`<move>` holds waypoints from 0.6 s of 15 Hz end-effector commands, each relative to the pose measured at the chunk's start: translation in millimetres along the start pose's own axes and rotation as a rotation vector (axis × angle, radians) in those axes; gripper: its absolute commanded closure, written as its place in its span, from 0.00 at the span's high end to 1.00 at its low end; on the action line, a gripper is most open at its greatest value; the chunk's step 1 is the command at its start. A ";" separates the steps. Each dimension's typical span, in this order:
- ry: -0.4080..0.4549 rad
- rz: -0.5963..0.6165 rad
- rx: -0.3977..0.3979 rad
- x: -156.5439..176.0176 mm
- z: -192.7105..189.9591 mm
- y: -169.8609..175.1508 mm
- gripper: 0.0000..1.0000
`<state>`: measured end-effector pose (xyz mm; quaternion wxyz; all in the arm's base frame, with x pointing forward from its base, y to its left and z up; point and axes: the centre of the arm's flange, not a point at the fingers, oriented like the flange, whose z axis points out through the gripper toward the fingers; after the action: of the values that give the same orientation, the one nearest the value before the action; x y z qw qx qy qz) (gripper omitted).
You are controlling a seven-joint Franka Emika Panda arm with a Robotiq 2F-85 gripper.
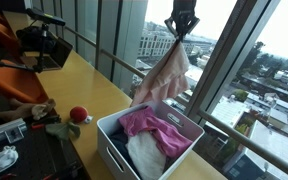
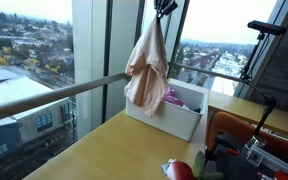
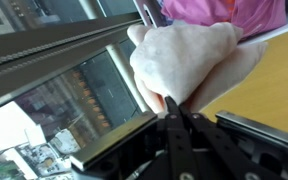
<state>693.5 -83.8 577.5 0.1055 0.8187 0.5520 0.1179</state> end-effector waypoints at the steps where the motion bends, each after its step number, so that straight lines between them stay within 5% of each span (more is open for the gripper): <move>1: 0.042 -0.003 -0.082 -32.5 -84.1 44.9 0.01; 4: 0.070 0.006 -0.141 -60.3 -137.1 62.4 0.01; 9: 0.082 0.012 -0.136 -89.4 -133.2 55.4 0.01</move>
<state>653.9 -165.3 714.0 0.1524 0.8116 0.5332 0.1839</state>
